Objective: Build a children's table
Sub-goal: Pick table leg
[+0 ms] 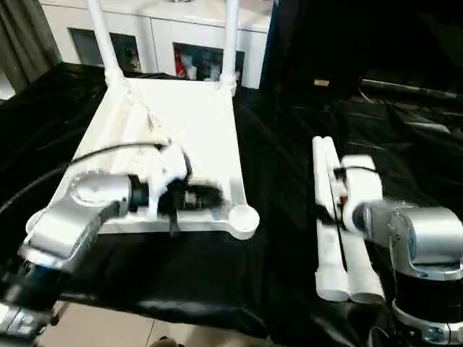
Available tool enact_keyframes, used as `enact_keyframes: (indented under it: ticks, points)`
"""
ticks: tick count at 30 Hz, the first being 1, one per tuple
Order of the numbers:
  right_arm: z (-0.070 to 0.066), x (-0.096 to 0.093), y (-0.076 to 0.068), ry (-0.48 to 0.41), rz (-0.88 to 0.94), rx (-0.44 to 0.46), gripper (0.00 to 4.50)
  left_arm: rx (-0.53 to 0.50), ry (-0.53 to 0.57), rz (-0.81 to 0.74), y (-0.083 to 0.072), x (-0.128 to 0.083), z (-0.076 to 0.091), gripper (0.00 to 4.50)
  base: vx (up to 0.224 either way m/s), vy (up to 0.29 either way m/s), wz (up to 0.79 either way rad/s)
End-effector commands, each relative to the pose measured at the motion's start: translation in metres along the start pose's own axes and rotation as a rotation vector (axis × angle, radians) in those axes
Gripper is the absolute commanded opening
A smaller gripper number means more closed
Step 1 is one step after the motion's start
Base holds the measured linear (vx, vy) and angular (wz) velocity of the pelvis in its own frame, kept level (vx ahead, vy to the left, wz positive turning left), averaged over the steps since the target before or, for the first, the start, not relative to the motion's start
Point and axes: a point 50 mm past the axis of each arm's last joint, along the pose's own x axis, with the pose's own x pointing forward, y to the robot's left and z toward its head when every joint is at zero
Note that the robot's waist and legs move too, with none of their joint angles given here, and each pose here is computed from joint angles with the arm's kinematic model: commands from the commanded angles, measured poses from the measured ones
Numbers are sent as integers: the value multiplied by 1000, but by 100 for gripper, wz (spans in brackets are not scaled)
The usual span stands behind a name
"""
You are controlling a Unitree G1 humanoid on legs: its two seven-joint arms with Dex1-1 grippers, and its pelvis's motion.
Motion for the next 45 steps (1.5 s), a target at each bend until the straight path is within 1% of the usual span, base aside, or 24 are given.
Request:
enact_keyframes:
  ticks: [1,7,13,17,19,26,29,32,35,42,45]
  points:
    - [-2,-3,-2,-3,20,24,444,-2,5,-38,-6,0,8,114,0,0,0]
    - [-10,-2,4,10,76,32,444,-20,38,-53,-14,0,10,114,0,0,0]
    - [-5,-5,9,-19,95,20,444,-27,48,-47,-16,-1,10,114,0,0,0]
    - [1,-8,17,-52,127,-5,444,-26,55,-34,-15,0,11,114,0,0,0]
    - [3,-10,19,-61,132,-12,444,-26,57,-31,-15,0,11,114,0,0,0]
    - [5,-10,23,-68,159,-18,444,-22,63,-21,-14,-1,11,114,0,0,0]
    - [4,-9,23,-61,159,-20,444,-22,65,-21,-15,-1,11,114,0,0,0]
    - [-1,-7,21,-35,150,-26,444,-22,69,-22,-15,-1,11,114,0,0,0]
    - [-3,-6,19,-27,137,-25,444,-23,74,-23,-15,-1,10,114,0,0,0]
    - [-1,-9,14,-44,95,-21,444,-24,83,-23,-15,-1,9,114,0,0,0]
    - [-3,-10,11,-45,86,-20,444,-24,88,-19,-14,-1,8,114,0,0,0]
